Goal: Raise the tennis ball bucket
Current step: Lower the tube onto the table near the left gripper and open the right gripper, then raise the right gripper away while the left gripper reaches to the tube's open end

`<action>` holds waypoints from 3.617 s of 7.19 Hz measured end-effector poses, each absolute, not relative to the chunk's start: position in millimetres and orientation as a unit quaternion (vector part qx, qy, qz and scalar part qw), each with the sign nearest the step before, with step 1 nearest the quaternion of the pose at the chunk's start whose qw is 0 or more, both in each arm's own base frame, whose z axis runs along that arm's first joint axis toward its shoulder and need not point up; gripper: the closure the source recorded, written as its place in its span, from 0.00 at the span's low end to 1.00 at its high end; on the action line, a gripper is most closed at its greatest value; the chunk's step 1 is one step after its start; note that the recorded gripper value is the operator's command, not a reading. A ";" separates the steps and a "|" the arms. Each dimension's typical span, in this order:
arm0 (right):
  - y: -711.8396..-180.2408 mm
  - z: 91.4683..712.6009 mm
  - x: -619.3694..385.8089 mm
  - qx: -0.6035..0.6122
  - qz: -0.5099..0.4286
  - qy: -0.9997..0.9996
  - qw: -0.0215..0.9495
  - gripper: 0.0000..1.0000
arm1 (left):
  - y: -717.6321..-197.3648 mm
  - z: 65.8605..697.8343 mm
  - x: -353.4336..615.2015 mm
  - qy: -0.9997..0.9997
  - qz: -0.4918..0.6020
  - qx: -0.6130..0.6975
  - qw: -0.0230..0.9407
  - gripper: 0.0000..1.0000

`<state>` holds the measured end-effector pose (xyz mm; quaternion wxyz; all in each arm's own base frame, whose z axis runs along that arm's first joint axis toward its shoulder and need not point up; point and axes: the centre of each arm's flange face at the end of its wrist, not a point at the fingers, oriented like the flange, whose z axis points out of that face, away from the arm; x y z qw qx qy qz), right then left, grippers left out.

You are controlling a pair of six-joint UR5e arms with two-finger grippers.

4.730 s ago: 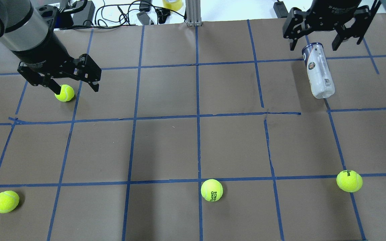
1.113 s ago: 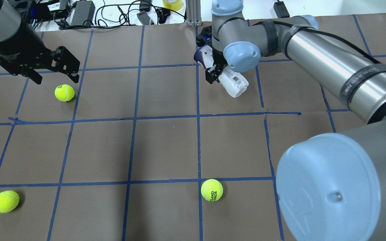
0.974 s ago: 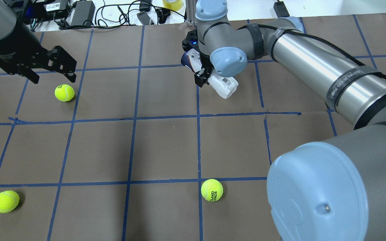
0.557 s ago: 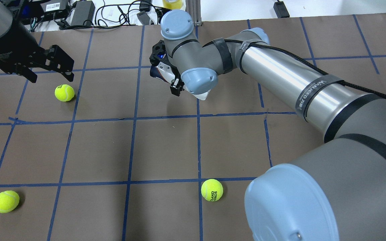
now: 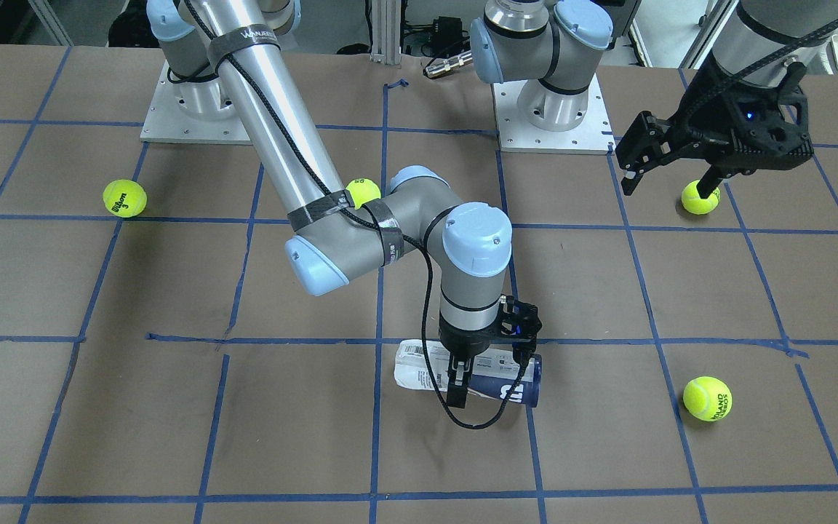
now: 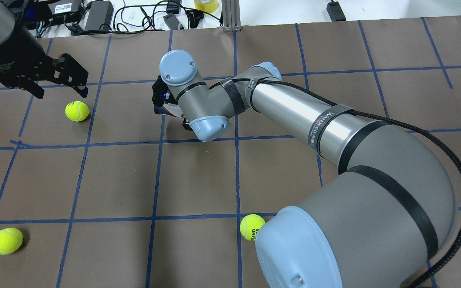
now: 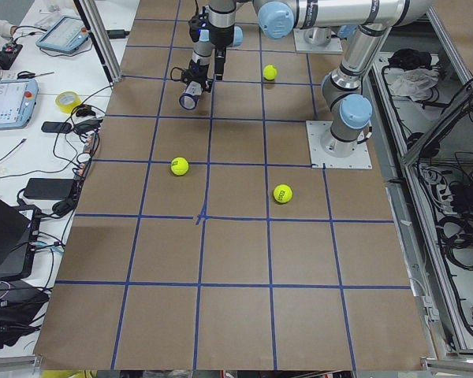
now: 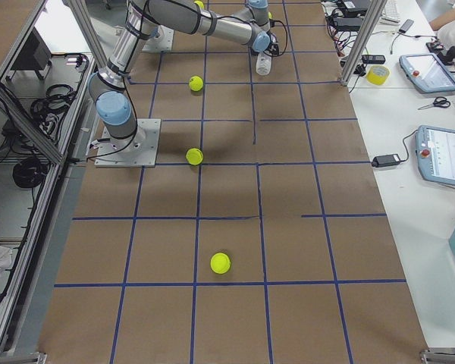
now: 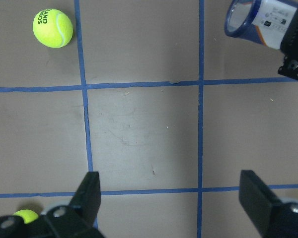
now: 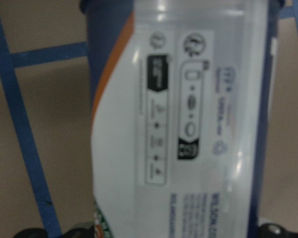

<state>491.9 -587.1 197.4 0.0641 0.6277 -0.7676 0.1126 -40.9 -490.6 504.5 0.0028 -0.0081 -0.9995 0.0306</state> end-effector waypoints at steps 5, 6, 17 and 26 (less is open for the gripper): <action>-612.7 194.6 468.3 0.705 0.123 -0.695 0.068 0.27 | -490.8 501.3 -42.3 -1.000 0.028 -0.009 0.004 0.00; -617.7 189.0 461.9 0.706 0.116 -0.696 0.063 0.24 | -491.0 500.6 -42.4 -1.000 0.027 -0.009 0.005 0.00; -608.4 384.8 297.2 0.527 0.175 -0.829 0.061 0.00 | -509.9 481.8 -48.4 -0.997 0.039 -0.018 0.064 0.00; -485.7 529.6 161.7 0.058 0.078 -0.995 0.001 0.00 | -637.3 292.2 -64.0 -0.957 0.046 0.045 0.282 0.00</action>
